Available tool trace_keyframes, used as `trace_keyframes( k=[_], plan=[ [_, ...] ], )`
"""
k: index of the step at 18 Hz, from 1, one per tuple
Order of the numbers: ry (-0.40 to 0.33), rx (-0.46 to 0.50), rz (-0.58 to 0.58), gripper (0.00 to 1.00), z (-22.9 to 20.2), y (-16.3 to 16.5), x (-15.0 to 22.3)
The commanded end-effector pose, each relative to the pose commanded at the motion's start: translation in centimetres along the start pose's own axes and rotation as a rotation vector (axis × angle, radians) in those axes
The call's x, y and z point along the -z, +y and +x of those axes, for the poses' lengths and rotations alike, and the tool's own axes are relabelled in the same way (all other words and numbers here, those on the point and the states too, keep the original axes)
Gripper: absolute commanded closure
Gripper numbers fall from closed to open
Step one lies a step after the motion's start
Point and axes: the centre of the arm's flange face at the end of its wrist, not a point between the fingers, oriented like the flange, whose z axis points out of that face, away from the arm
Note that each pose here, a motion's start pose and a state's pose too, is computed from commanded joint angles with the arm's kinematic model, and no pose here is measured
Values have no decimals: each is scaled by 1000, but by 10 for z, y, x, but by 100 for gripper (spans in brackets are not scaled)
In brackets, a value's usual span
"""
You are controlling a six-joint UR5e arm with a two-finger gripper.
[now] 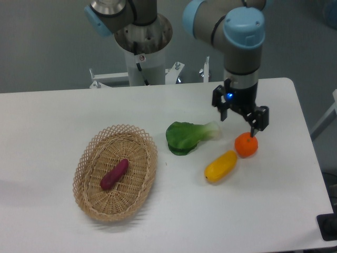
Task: Pick up the sweet potato from the basket
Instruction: 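Move the open gripper over the wicker basket above the purple sweet potato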
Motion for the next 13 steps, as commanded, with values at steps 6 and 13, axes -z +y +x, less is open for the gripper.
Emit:
trace_keyframes(
  k=[6, 13],
  plan=[
    [24, 141, 12, 0, 48, -56, -27],
    [102, 9, -8, 0, 129, -102, -55]
  ],
)
